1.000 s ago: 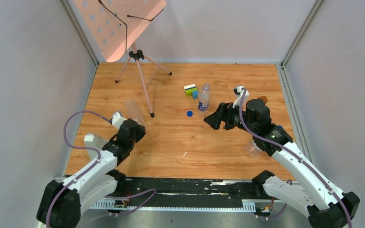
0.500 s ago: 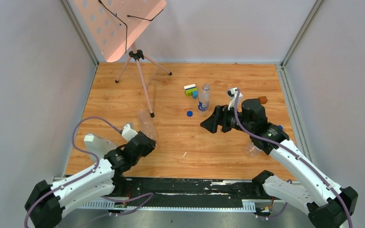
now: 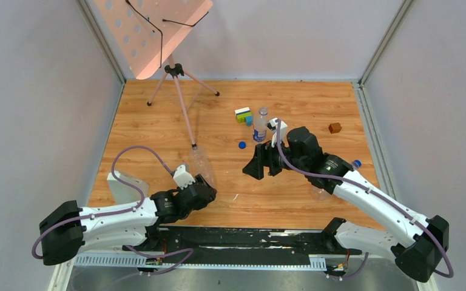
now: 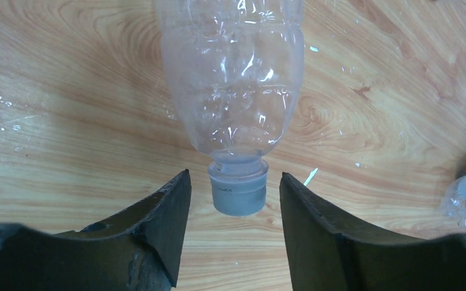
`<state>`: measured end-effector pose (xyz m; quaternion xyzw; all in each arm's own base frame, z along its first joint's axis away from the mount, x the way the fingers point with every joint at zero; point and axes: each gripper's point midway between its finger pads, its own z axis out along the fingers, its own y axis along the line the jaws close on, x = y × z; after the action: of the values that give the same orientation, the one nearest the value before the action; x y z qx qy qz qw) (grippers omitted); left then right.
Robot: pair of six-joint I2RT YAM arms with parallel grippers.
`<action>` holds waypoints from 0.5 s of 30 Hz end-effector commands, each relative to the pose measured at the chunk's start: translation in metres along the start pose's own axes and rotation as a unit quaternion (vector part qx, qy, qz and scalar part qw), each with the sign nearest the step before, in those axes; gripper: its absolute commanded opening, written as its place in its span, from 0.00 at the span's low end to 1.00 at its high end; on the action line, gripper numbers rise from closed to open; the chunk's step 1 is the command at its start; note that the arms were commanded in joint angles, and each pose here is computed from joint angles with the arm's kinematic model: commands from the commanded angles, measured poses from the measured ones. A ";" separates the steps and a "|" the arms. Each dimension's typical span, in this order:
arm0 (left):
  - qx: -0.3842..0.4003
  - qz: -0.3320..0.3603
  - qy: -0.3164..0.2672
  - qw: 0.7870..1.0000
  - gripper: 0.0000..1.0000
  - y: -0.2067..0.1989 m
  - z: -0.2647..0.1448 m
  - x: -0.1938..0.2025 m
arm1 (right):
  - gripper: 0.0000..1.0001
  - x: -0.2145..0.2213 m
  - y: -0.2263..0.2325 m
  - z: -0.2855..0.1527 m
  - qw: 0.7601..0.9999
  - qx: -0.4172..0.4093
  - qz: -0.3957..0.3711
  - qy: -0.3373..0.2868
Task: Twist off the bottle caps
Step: Move the plastic bottle to the center of the board.
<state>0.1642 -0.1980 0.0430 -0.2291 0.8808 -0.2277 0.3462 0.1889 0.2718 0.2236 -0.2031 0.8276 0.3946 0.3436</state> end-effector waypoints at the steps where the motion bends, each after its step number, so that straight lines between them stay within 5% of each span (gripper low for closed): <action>1: 0.020 0.001 -0.025 0.999 0.68 -0.015 -0.006 -0.014 | 0.77 -0.019 0.015 0.005 0.999 0.010 -0.037 -0.025; 15: -0.021 0.091 -0.146 0.985 0.92 0.013 -0.050 -0.087 | 0.79 -0.007 0.023 0.054 0.997 0.048 -0.054 0.009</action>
<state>0.1733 -0.1645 0.0864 -0.1928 0.8602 -0.2076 0.4240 0.1891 0.3139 0.2024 -0.2450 0.8437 0.3340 0.3414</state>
